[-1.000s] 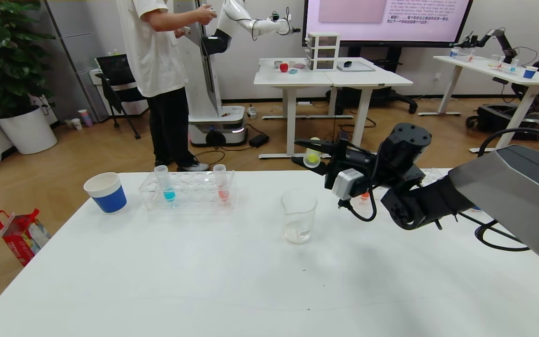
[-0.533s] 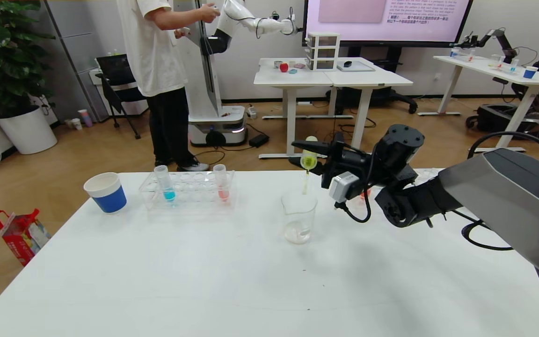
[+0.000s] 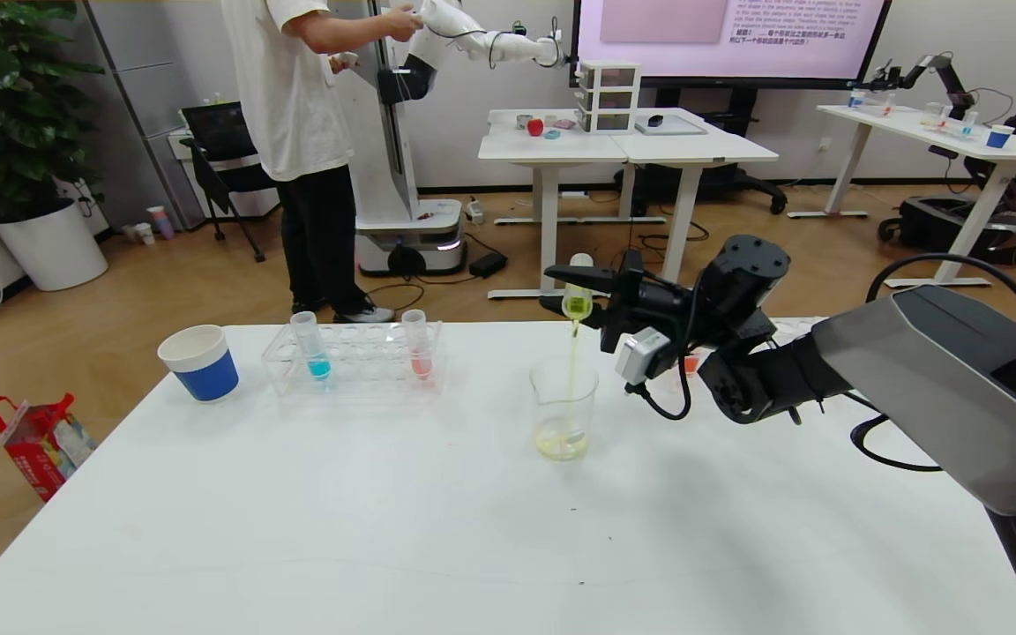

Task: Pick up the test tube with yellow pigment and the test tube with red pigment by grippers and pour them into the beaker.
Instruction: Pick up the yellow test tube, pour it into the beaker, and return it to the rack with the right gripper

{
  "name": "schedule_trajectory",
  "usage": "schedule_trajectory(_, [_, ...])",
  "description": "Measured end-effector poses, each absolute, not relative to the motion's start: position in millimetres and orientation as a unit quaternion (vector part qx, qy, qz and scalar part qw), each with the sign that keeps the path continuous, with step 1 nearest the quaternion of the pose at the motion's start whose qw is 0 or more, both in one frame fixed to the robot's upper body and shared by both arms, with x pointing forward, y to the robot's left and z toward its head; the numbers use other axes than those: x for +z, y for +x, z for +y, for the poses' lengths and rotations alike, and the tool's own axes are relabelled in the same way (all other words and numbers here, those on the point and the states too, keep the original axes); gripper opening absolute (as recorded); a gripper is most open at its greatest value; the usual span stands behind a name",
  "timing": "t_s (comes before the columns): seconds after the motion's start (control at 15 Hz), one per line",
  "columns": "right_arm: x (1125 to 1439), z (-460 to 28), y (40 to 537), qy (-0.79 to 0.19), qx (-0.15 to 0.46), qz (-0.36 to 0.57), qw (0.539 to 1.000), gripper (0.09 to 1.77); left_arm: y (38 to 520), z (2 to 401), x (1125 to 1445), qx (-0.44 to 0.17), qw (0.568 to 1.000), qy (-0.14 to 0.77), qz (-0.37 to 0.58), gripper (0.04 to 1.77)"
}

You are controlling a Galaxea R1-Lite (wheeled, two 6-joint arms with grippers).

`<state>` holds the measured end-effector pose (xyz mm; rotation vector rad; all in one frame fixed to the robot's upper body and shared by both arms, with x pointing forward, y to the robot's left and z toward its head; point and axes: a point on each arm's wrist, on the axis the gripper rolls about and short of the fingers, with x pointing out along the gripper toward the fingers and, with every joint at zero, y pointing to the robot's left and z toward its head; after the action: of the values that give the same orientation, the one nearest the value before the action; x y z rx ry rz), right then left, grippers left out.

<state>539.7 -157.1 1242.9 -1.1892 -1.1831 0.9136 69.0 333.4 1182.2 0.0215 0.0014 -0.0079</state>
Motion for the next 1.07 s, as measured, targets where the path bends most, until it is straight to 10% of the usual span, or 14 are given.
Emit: schedule_trajectory(1.07, [1248.0, -160.5, 548.1, -0.554, 0.341, -0.550, 0.524, 0.53, 69.0, 333.4, 1182.1, -0.004, 1.000, 0.011, 0.001, 1.75])
